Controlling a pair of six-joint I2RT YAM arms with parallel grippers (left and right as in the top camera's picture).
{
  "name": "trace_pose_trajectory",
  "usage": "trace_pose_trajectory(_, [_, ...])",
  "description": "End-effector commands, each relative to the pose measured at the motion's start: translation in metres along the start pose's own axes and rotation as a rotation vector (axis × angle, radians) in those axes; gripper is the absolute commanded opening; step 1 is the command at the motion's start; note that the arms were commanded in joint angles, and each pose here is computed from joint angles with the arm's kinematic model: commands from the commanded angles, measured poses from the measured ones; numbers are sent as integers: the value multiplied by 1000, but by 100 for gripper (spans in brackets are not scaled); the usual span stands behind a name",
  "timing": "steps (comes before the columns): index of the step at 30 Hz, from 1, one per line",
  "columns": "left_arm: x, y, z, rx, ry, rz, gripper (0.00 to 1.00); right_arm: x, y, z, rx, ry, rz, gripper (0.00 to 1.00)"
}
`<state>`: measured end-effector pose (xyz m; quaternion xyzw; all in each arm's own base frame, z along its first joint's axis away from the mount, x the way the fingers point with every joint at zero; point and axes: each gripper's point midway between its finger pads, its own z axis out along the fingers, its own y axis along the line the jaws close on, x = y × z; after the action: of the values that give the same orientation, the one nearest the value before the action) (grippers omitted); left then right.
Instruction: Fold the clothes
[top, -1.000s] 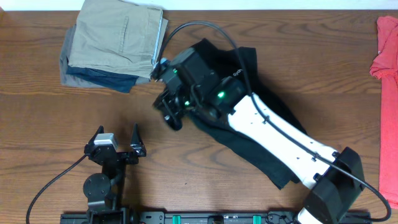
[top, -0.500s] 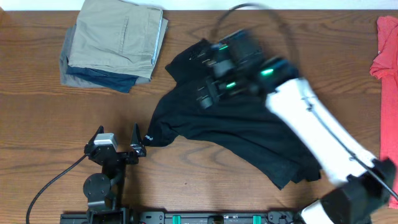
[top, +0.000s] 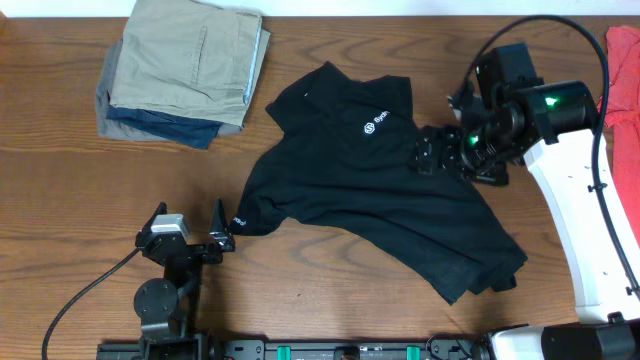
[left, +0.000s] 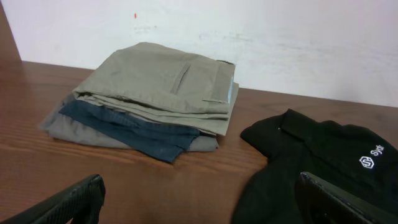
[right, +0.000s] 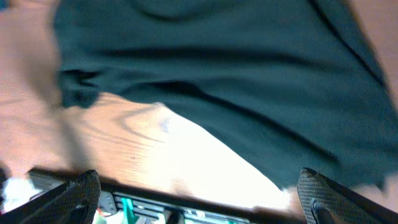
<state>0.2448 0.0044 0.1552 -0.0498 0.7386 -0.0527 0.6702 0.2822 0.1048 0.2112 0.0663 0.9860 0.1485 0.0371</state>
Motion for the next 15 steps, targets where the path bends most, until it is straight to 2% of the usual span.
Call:
trace_pose_trajectory(1, [15,1,1,3,44,12,98,-2,-31,-12,155,-68,178,99])
trace_pose_trajectory(7, [15,1,1,4,44,12,98,20,-66,-52,312,-214,373,99])
trace_pose_trajectory(9, [15,1,1,4,44,12,98,31,-72,-59,321,-238,384,99])
trace_pose_trajectory(15, [15,1,1,4,44,12,98,70,-85,-42,319,-182,388,99])
